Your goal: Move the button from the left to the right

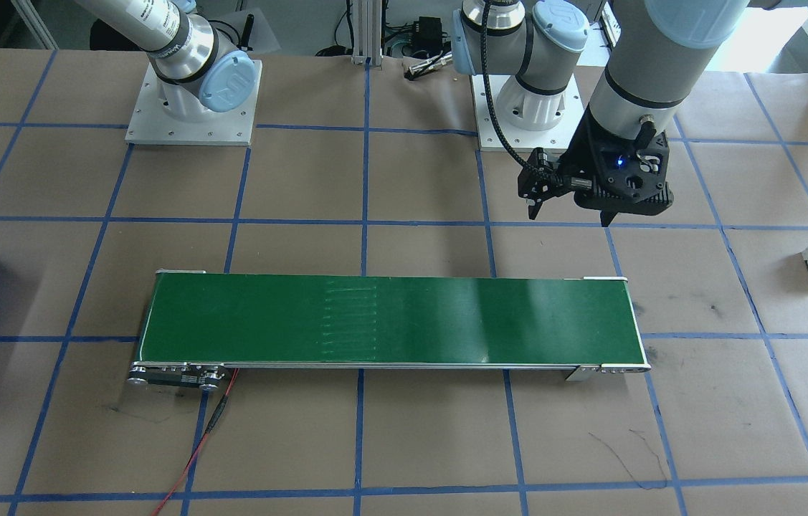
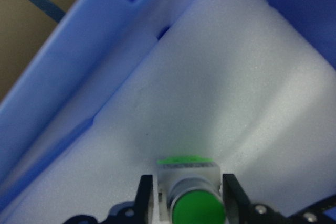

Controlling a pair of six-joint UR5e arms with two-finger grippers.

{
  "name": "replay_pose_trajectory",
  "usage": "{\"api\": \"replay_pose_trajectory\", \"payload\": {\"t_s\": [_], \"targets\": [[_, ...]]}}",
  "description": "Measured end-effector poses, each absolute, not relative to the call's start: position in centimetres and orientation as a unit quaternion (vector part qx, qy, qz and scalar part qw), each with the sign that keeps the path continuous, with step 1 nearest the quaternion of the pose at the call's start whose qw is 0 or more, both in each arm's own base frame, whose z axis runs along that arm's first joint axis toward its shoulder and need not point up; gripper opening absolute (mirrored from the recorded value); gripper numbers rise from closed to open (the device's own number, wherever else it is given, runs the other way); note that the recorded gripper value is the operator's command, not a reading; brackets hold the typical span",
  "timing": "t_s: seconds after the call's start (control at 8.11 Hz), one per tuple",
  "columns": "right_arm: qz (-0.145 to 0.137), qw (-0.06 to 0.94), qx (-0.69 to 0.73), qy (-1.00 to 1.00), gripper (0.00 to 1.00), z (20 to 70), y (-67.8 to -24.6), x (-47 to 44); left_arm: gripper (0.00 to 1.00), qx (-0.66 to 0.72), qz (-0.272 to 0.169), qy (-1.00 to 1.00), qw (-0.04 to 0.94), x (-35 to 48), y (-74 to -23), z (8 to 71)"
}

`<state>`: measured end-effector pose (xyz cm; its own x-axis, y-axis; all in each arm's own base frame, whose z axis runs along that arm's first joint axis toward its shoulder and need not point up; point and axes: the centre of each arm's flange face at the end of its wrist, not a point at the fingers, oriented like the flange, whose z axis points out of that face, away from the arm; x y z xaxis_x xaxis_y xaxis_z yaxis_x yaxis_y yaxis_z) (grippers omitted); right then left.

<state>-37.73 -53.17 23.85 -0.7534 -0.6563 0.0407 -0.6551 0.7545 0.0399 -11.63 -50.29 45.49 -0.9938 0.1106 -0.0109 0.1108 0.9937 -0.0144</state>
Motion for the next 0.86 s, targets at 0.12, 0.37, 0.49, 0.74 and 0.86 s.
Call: {"api": "replay_pose_trajectory", "payload": {"t_s": [0.12,0.37,0.49,0.74,0.86], "targets": [[-0.008,0.034,0.353,-0.935,1.00,25.5,-52.9,-37.5,1.00,0.056,-0.008,0.998,0.005,-11.7,-50.3,45.5],[-0.001,0.038,0.349,-0.936,1.00,32.9,-51.0,-35.2,1.00,0.056,-0.013,0.998,0.004,-11.7,-50.2,46.0],[0.002,0.039,0.334,-0.942,1.00,37.0,-49.7,-33.3,1.00,0.056,-0.013,0.998,0.003,-11.7,-50.1,46.0],[0.004,0.036,0.294,-0.955,1.00,42.5,-48.6,-27.7,1.00,0.056,-0.013,0.998,0.004,-11.7,-49.9,46.1],[0.006,0.033,0.267,-0.963,1.00,44.2,-48.9,-24.0,1.00,0.056,-0.014,0.998,0.004,-11.7,-49.9,46.1]]}}
